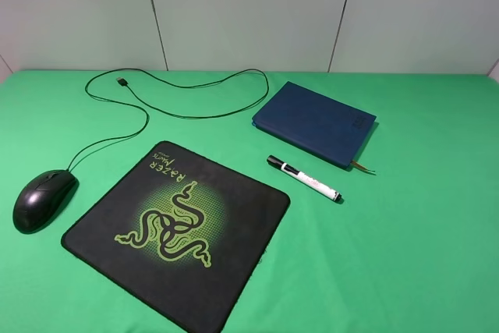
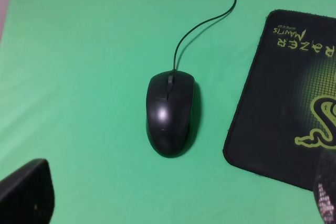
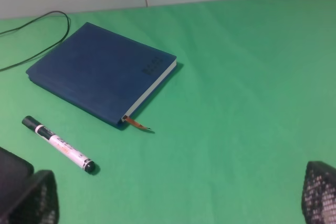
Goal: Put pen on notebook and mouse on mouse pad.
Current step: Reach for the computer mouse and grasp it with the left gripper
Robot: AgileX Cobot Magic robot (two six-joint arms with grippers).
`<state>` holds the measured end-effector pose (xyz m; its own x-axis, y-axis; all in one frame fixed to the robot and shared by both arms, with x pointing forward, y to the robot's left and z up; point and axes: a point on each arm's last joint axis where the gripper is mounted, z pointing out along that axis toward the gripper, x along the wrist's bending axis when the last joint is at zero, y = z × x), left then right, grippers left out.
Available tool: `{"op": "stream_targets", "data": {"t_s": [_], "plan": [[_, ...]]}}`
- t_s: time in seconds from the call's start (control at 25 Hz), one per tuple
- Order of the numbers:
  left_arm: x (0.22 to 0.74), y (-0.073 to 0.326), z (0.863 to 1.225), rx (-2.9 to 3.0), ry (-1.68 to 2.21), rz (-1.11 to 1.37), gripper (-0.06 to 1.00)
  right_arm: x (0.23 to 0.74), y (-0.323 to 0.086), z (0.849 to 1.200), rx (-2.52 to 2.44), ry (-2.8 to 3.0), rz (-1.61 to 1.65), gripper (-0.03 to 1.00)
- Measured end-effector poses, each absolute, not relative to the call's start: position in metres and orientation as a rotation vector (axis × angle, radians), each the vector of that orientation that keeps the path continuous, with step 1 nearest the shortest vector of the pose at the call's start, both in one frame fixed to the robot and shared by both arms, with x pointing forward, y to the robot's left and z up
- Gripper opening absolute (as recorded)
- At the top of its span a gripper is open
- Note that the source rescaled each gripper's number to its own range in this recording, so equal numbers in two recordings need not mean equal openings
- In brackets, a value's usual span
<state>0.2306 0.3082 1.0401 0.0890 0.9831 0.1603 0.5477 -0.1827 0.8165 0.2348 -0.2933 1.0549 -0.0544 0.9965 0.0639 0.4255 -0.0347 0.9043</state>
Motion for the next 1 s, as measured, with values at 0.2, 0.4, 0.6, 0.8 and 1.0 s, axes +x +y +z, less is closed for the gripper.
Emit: {"op": "stream_targets", "data": {"t_s": [0.2,0.4,0.6,0.8,1.0], "plan": [[0.2306,0.3082,1.0401,1.797,1.506,0.976,1.00,0.2348,-0.2933,1.0549,1.534,1.555,1.058,1.00],[0.2306,0.3082,1.0400,1.797,1.506,0.976,1.00,0.2348,-0.2933,1.0549,1.534,1.555,1.058,1.00],[0.2306,0.3082,1.0400,1.797,1.506,0.976,1.00,0.2348,-0.2933,1.0549,1.534,1.555,1.058,1.00],[0.2306,0.3082,1.0400,1.797,1.506,0.976,1.00,0.2348,-0.2933,1.0549,1.534,1.555,1.058,1.00],[0.2306,0.3082,1.0400,1.797,1.506,0.976,1.00,0.2348,-0.2933,1.0549,1.534,1.555,1.058,1.00]]}}
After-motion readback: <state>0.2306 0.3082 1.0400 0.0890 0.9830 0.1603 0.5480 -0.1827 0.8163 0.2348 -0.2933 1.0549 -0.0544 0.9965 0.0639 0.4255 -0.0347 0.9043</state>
